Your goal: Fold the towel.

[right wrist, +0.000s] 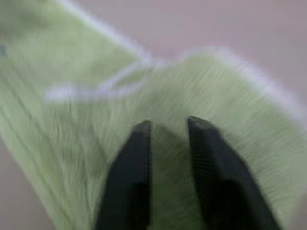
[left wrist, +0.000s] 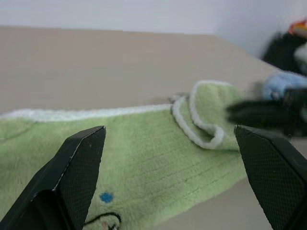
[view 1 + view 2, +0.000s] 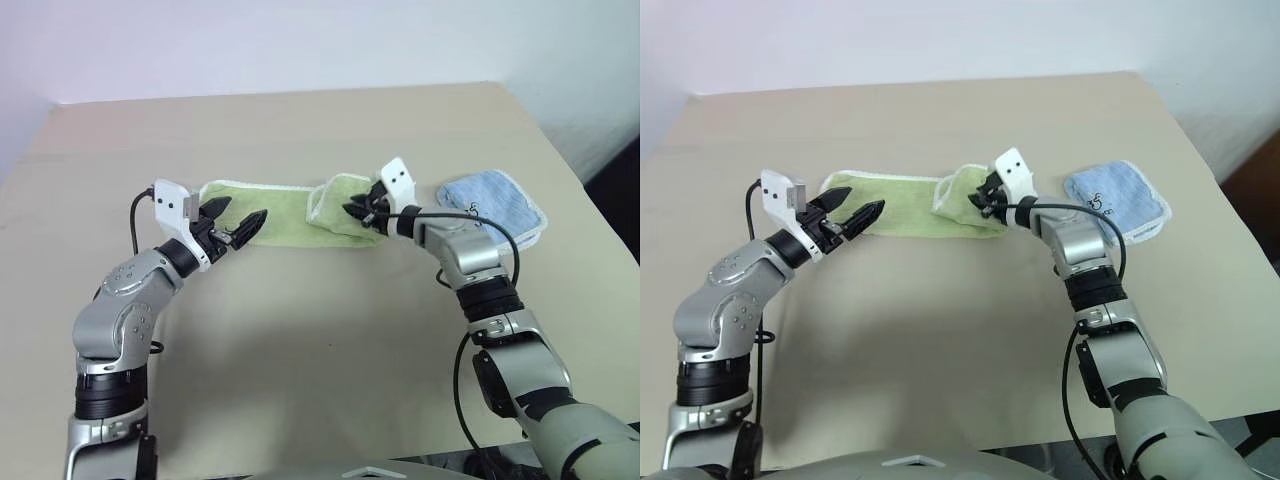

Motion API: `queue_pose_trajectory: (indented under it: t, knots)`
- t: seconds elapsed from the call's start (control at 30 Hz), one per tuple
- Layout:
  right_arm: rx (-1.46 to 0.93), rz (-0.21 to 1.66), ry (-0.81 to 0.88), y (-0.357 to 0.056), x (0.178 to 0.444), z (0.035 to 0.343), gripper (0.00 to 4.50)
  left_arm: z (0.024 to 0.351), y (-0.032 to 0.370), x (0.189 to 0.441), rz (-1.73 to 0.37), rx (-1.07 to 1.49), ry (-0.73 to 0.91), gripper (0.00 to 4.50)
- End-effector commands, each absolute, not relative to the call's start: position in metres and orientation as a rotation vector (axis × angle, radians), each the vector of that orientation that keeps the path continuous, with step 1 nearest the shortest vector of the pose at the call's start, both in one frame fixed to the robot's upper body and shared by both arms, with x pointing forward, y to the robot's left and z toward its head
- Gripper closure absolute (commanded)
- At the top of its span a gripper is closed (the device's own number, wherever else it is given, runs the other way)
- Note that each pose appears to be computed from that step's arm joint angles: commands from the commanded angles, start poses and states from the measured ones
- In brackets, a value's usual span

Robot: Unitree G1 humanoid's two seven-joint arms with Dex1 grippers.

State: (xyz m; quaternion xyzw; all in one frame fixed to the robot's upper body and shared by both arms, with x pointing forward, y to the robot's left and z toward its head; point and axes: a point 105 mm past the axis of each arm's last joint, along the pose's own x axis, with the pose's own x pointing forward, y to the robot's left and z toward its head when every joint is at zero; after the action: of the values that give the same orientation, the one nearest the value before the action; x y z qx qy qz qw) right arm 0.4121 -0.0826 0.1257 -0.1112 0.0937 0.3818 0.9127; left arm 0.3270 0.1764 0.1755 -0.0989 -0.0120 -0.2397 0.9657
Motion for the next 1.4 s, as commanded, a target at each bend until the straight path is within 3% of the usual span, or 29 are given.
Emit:
queue_pose_trajectory:
  t: [0.03,0.13,0.43,0.63,0.93,1.37,1.4]
  knots:
    - [-0.309,0.791,0.195,-0.08,0.413,0.112,4.46,0.18,0.185,0.316,-0.371,-0.236,-0.019,0.0]
    - [-0.316,0.802,0.154,-0.079,0.414,0.12,4.46,0.17,0.187,0.312,-0.302,-0.275,0.039,0.0]
    - [-0.324,0.893,-0.09,-0.091,0.397,0.196,4.46,0.156,0.205,0.306,-0.046,-0.477,0.134,0.0]
    - [-0.336,0.906,-0.165,-0.097,0.389,0.222,4.46,0.144,0.209,0.32,0.072,-0.71,0.201,0.0]
    - [-0.324,0.861,-0.192,-0.103,0.388,0.231,4.46,0.122,0.187,0.339,0.105,-1.038,0.378,0.0]
    - [-0.313,0.856,-0.184,-0.102,0.377,0.226,4.46,0.128,0.198,0.378,0.147,-1.126,0.327,0.0]
    - [-0.312,0.857,-0.183,-0.102,0.376,0.226,4.49,0.128,0.198,0.379,0.143,-1.123,0.323,0.18]
